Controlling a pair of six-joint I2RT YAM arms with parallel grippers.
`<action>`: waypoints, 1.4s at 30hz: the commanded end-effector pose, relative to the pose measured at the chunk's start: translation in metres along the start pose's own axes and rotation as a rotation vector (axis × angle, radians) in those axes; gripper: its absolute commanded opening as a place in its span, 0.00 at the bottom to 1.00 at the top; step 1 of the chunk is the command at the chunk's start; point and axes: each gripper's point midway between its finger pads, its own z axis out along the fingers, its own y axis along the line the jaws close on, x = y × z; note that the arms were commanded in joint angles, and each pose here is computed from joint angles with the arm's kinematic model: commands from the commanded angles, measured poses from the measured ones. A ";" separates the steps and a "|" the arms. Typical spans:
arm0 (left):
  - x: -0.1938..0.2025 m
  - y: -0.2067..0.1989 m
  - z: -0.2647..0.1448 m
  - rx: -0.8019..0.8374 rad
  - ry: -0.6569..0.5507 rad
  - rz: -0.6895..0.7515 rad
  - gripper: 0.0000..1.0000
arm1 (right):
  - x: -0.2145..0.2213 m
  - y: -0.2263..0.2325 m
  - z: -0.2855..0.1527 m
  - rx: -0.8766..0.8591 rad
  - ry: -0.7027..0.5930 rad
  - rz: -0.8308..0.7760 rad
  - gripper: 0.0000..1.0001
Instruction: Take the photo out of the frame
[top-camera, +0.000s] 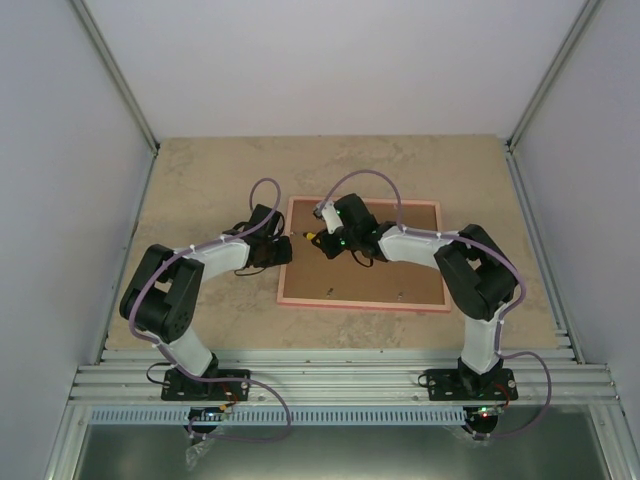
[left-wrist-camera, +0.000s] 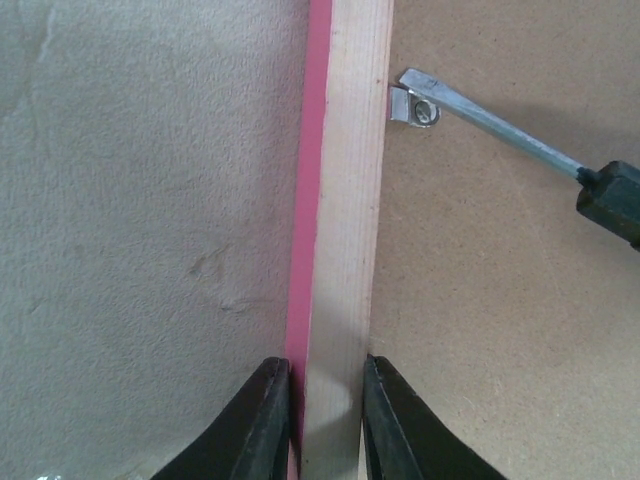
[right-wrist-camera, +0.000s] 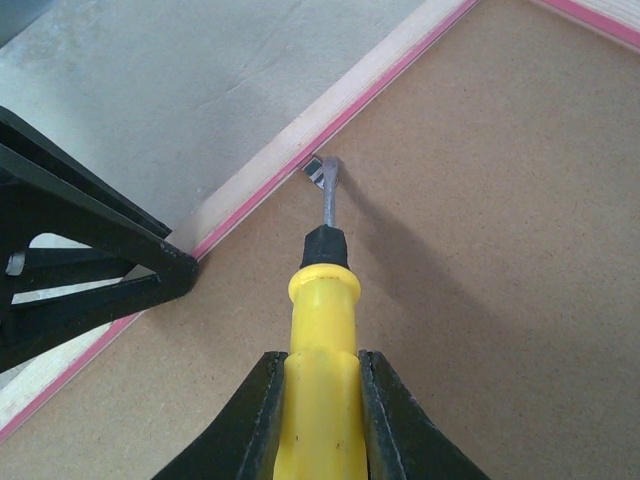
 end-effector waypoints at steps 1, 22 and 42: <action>0.008 -0.002 0.005 -0.002 0.032 -0.002 0.22 | 0.019 0.003 0.005 -0.024 0.081 -0.015 0.01; 0.010 -0.007 0.003 0.021 0.039 0.008 0.19 | 0.033 0.016 0.018 -0.111 0.166 -0.056 0.00; 0.011 -0.005 0.003 0.006 0.038 0.010 0.16 | 0.049 0.024 -0.003 -0.142 0.296 -0.101 0.01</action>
